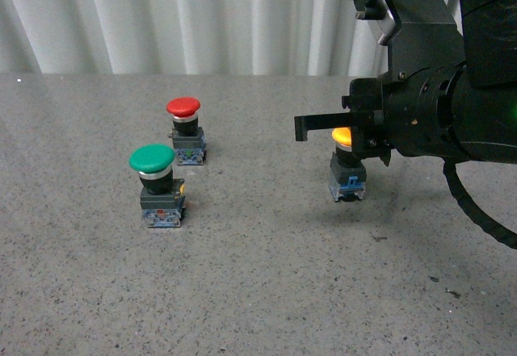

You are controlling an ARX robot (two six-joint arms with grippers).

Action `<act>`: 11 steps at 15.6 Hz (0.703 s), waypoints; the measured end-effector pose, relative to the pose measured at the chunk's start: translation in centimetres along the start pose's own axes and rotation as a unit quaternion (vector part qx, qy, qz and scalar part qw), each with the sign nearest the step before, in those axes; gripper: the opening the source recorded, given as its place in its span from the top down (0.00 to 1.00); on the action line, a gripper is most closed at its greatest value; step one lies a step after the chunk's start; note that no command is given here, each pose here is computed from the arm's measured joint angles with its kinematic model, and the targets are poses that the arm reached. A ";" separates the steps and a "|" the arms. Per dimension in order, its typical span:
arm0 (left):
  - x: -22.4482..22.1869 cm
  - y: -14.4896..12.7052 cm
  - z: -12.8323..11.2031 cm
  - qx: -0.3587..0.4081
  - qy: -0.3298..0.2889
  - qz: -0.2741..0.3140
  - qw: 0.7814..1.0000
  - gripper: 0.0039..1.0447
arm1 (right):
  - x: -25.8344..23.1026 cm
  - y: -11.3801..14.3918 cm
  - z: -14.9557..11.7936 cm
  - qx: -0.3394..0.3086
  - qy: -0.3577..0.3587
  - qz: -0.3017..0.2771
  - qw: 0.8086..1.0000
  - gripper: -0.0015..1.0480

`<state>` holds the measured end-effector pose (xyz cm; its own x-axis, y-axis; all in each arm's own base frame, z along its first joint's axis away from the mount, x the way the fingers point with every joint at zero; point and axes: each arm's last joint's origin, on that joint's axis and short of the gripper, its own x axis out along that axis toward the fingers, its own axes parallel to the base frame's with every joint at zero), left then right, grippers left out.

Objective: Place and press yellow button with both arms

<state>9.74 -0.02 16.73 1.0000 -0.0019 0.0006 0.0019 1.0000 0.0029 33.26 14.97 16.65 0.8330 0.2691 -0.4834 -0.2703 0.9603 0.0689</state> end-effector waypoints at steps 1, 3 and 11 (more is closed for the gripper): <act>0.0 0.0 0.0 0.000 0.000 0.000 1.000 0.06 | 0.1 0.0 0.0 -0.001 0.007 -0.003 1.000 0.98; 0.0 0.0 0.0 0.000 0.000 0.000 1.000 0.06 | 0.2 0.0 0.1 -0.003 0.013 -0.007 1.000 0.98; 0.0 0.0 0.0 0.000 0.000 0.000 1.000 0.06 | -5.6 -0.8 6.6 0.111 -0.181 0.017 0.977 0.98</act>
<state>9.74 -0.02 16.73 1.0000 -0.0019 0.0006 0.0019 1.0000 0.0029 32.02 13.14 25.09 0.9526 0.2703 -0.1398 -0.2223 0.9318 0.2871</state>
